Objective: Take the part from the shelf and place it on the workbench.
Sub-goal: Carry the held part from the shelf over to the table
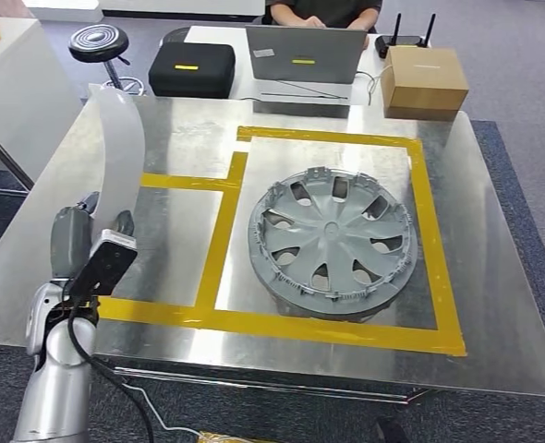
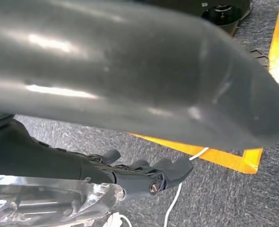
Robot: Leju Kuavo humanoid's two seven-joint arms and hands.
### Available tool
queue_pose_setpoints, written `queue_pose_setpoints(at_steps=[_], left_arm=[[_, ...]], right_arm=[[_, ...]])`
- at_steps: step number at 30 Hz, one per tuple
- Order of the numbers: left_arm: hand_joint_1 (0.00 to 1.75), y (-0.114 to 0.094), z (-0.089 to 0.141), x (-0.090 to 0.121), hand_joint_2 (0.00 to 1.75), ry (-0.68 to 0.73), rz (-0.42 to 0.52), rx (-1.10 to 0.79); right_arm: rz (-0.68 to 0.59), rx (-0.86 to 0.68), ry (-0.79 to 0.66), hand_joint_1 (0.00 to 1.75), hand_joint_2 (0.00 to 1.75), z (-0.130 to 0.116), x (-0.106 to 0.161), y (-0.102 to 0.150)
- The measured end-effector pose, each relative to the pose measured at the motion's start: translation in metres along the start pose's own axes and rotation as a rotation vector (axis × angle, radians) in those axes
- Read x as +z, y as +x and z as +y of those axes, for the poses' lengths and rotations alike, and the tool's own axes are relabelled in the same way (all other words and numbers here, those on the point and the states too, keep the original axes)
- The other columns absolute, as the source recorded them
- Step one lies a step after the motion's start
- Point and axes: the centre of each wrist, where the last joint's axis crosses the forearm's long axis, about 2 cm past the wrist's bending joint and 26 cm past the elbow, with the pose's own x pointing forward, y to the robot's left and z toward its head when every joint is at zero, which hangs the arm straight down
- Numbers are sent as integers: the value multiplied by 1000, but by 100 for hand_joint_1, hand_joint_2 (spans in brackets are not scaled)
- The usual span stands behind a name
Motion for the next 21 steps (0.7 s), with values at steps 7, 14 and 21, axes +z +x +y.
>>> queue_pose_setpoints(at_steps=[7,14,21], left_arm=[[175,-6,-10,-24,175,-100,27,-102],[175,-11,-14,-29,175,-136,54,-149],[175,-17,-12,-53,175,-190,166,-391]], right_arm=[[-7,29,14,0,0,0,-2,7],[-6,36,18,0,0,1,-2,7],[6,35,17,0,0,1,-2,9]])
